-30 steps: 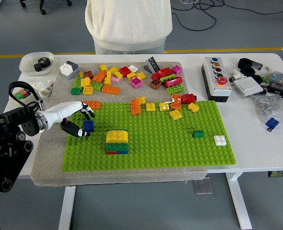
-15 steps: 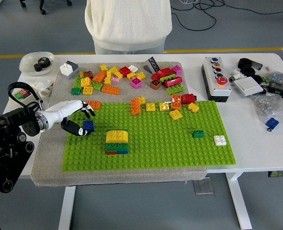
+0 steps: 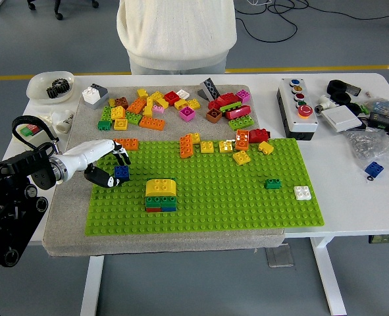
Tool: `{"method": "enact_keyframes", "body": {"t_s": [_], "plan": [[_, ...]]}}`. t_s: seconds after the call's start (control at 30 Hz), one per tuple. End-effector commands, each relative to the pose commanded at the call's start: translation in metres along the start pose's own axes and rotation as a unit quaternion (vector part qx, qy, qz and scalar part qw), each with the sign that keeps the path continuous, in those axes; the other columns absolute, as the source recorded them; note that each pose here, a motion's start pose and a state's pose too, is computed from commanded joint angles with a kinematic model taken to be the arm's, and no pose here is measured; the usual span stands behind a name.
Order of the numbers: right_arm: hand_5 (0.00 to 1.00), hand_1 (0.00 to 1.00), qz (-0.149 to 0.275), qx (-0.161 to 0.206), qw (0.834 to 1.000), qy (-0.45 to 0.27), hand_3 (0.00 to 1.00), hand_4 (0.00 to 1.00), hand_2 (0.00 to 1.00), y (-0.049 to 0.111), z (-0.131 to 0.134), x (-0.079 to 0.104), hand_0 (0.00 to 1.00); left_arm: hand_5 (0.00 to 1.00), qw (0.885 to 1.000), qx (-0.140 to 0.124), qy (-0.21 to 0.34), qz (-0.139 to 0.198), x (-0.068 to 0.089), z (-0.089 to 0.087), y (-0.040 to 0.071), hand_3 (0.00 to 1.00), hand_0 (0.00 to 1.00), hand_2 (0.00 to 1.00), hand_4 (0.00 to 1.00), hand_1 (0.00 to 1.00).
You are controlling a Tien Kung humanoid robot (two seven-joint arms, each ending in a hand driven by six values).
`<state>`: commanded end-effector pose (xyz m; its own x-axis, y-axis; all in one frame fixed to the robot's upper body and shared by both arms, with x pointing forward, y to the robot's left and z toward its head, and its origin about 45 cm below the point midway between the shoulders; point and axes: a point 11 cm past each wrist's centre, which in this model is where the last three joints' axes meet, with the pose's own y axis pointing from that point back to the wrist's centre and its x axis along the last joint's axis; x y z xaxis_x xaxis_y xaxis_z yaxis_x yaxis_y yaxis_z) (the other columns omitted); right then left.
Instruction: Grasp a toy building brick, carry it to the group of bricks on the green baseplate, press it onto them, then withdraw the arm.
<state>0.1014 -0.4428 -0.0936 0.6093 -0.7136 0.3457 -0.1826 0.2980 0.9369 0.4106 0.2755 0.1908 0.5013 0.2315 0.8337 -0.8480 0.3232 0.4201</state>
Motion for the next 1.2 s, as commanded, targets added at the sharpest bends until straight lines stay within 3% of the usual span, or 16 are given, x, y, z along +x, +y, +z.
{"method": "enact_keyframes", "body": {"t_s": [0.37, 0.4, 0.77, 0.8, 1.2], "plan": [[0.479, 0.649, 0.000, 0.001, 1.000, 0.001, 0.633, 0.896, 0.729, 0.0000, -0.0005, 0.0001, 0.749, 0.052, 1.000, 0.001, 0.003, 0.003, -0.0033, -0.0019, -0.0005, 0.567, 0.998, 0.579, 0.724, 0.782], [0.479, 0.649, 0.000, 0.000, 1.000, 0.001, 0.633, 0.896, 0.729, 0.0000, -0.0003, -0.0001, 0.749, 0.008, 1.000, 0.001, 0.003, 0.004, -0.0035, -0.0020, -0.0006, 0.546, 0.998, 0.545, 0.695, 0.769], [0.479, 0.649, -0.002, 0.000, 1.000, 0.002, 0.633, 0.896, 0.729, -0.0001, 0.0005, -0.0015, 0.749, 0.002, 0.999, 0.000, 0.004, 0.037, -0.0015, -0.0039, -0.0005, 0.529, 0.998, 0.515, 0.677, 0.750], [0.479, 0.649, -0.002, 0.000, 1.000, 0.002, 0.633, 0.896, 0.729, -0.0001, 0.0005, -0.0015, 0.749, 0.002, 0.999, 0.000, 0.004, 0.040, -0.0012, -0.0041, -0.0005, 0.523, 0.998, 0.502, 0.721, 0.737], [0.479, 0.649, -0.001, 0.000, 1.000, 0.002, 0.634, 0.896, 0.729, -0.0001, 0.0001, -0.0014, 0.749, 0.002, 0.999, 0.000, 0.004, 0.054, 0.0033, -0.0048, 0.0013, 0.527, 0.998, 0.504, 0.770, 0.731]]}}
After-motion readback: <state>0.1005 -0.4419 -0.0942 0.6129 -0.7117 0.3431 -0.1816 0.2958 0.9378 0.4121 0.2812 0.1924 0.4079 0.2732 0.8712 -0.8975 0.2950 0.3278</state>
